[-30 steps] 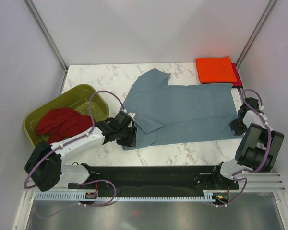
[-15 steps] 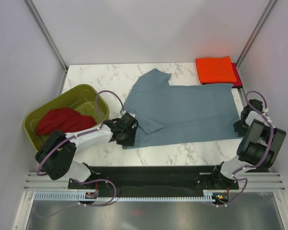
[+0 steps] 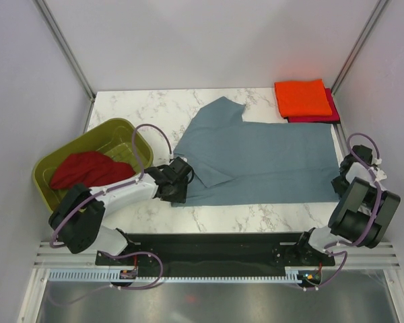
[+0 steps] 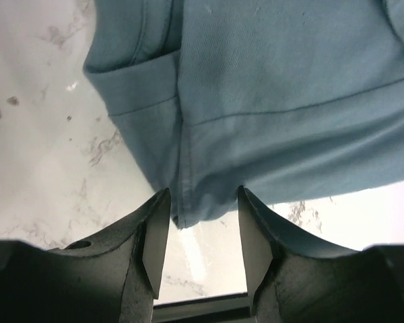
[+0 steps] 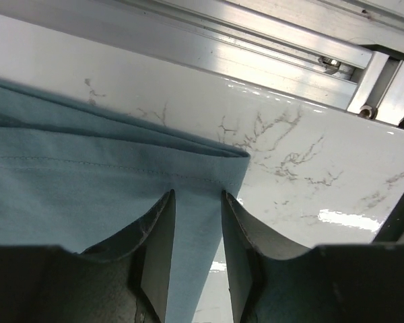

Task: Fold and stack the t-shirts
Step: Fold the tshirt

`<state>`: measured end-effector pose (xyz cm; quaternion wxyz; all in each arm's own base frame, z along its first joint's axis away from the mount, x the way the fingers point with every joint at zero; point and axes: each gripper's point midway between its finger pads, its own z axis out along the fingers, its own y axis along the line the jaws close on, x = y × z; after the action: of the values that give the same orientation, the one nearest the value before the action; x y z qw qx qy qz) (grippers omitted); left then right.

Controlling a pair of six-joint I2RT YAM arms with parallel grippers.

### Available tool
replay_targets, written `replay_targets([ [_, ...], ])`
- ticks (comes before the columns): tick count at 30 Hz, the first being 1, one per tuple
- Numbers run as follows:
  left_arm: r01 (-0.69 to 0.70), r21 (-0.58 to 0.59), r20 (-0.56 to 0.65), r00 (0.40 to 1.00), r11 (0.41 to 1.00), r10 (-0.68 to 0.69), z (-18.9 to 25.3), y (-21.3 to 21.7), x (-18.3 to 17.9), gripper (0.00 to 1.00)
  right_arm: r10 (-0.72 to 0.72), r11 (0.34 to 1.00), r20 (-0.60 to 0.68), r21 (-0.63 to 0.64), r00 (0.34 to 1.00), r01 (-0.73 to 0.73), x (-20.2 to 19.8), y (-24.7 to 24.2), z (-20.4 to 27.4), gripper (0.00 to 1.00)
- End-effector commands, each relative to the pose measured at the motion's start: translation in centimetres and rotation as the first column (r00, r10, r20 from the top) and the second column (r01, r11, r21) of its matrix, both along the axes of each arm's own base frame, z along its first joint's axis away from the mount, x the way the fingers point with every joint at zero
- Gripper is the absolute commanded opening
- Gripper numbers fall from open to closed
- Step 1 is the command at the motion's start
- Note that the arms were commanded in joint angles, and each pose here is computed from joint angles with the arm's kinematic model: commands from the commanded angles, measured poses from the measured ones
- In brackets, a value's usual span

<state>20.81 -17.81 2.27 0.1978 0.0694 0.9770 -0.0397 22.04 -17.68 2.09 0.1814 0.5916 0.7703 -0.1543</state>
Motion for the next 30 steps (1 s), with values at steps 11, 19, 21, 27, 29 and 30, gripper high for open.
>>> replay_targets([
  [11,0.124,-0.392,0.267,0.964,0.912,-0.016,19.8,-2.5,3.8,0.54,0.561,0.823,0.407,-0.179,0.721,-0.539,10.8,11.4,11.9,0.41],
  [19,0.195,-0.616,0.422,0.900,0.763,0.111,33.8,0.7,10.2,0.55,0.889,0.351,0.413,-0.337,0.198,-0.874,14.9,30.5,13.0,0.42],
  [21,0.195,-0.654,0.424,0.895,0.731,0.140,35.4,2.0,11.5,0.54,0.938,0.215,0.332,-0.343,0.097,-0.914,14.2,35.6,11.4,0.43],
  [27,0.083,-0.788,0.299,0.918,0.610,0.261,33.2,5.8,14.6,0.50,0.979,-0.141,0.076,-0.427,-0.191,-0.893,12.2,46.2,8.6,0.43],
  [29,0.024,-0.780,0.277,0.910,0.625,0.310,31.5,6.7,14.9,0.50,0.962,-0.215,0.056,-0.449,-0.267,-0.867,11.3,49.1,8.9,0.42],
  [30,0.011,-0.774,0.280,0.903,0.633,0.327,31.0,7.3,15.1,0.51,0.954,-0.257,0.029,-0.438,-0.299,-0.861,11.0,50.1,7.8,0.43],
])
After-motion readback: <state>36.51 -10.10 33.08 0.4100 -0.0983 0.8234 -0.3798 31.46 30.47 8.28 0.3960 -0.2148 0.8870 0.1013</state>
